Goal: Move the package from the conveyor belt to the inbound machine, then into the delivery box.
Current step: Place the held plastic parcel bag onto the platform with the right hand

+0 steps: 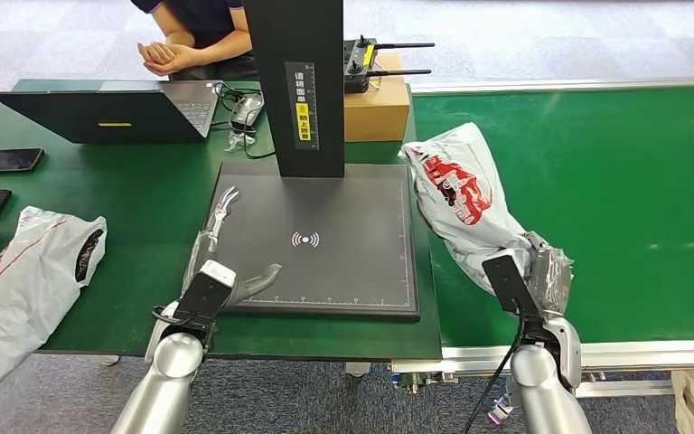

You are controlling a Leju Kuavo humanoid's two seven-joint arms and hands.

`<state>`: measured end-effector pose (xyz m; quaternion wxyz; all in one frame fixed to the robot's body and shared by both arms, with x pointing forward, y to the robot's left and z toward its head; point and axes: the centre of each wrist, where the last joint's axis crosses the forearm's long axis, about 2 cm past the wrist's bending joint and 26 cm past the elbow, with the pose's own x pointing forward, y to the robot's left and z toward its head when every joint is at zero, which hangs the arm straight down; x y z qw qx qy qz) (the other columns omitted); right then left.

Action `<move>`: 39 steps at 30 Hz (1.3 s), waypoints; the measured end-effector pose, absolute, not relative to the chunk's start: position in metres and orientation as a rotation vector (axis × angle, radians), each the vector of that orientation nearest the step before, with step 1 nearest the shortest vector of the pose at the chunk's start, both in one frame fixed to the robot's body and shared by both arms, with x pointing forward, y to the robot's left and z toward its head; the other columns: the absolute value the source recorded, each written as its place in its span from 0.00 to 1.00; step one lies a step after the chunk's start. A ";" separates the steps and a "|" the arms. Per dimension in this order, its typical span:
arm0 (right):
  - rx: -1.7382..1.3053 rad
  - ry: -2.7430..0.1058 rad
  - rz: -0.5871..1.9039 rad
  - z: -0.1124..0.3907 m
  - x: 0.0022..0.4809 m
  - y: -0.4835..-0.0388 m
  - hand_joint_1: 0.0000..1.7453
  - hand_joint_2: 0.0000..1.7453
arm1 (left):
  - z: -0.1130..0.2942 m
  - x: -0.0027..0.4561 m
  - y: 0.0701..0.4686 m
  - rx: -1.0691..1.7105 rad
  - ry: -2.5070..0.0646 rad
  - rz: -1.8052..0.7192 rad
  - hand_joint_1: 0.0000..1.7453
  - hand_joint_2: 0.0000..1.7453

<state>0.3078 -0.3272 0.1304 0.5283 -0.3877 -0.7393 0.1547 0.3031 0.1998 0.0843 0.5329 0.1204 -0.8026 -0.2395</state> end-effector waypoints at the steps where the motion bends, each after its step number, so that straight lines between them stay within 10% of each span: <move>1: -0.924 -1.780 0.378 0.132 0.308 -0.325 0.79 1.00 | 0.084 0.303 0.200 0.288 -1.913 -0.569 0.00 1.00; 39: -0.649 -1.999 0.795 0.162 0.360 -0.264 0.77 1.00 | 0.078 0.292 0.209 0.325 -1.909 -0.505 0.00 1.00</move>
